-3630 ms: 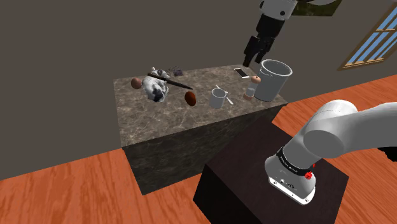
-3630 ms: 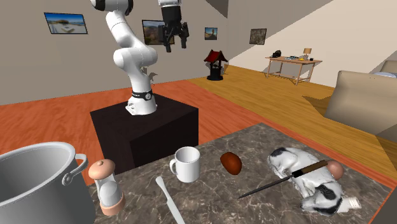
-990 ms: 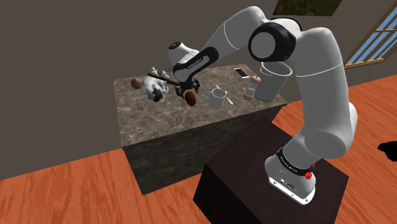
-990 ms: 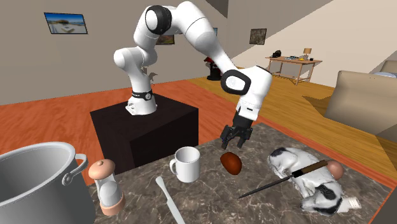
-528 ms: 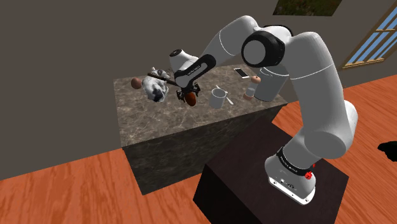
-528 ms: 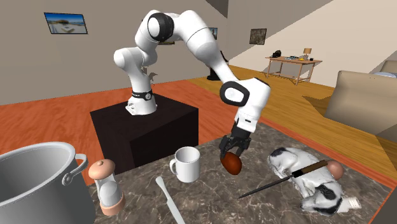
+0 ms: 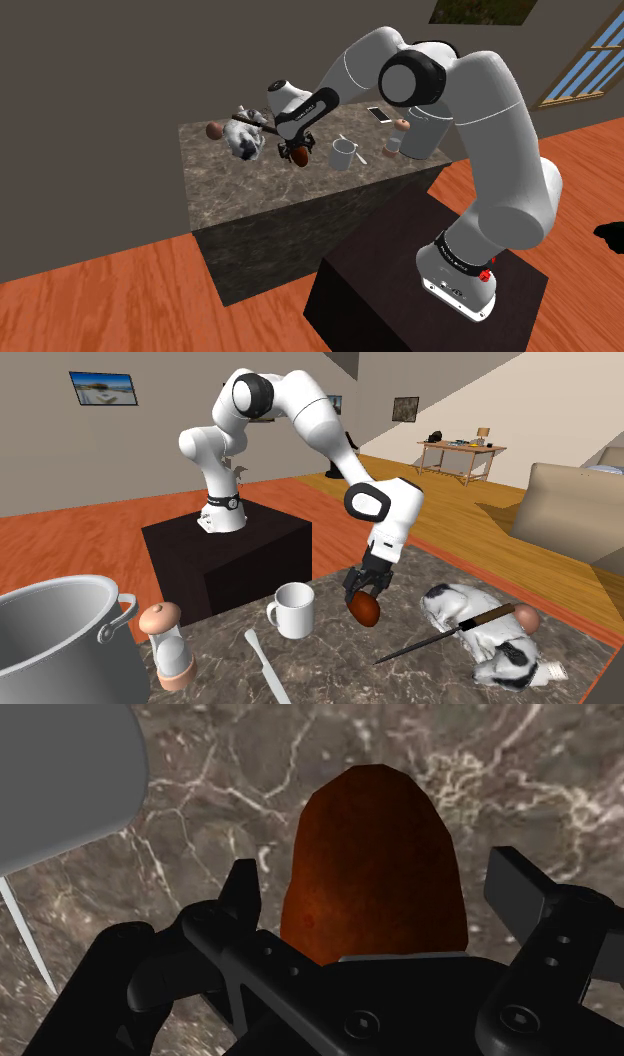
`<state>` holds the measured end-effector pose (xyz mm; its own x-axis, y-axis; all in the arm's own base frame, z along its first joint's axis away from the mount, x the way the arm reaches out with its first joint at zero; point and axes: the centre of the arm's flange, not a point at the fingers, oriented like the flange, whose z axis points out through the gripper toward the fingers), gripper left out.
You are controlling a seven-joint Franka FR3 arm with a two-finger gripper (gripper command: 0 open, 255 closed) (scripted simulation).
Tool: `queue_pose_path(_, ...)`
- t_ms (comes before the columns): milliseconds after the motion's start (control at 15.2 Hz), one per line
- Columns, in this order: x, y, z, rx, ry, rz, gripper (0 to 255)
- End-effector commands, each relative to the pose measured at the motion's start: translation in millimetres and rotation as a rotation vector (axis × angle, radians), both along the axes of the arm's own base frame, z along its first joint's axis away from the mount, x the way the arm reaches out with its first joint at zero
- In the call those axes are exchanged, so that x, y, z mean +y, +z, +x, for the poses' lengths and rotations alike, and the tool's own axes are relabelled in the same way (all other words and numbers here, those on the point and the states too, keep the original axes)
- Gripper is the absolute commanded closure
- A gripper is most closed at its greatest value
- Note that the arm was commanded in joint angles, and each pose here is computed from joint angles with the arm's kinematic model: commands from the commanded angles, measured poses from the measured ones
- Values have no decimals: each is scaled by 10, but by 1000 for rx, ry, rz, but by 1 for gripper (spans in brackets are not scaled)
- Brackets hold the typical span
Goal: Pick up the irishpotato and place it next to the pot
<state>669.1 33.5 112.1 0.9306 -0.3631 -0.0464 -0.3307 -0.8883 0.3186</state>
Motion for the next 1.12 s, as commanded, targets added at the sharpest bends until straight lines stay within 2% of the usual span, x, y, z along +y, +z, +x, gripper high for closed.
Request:
queue_pose_path(0,0,0,0,0,0,0,255)
queue_pose_path(594,0,0,0,0,0,0,255)
queue_pose_path(1056,0,369,-1,0,0,0,255)
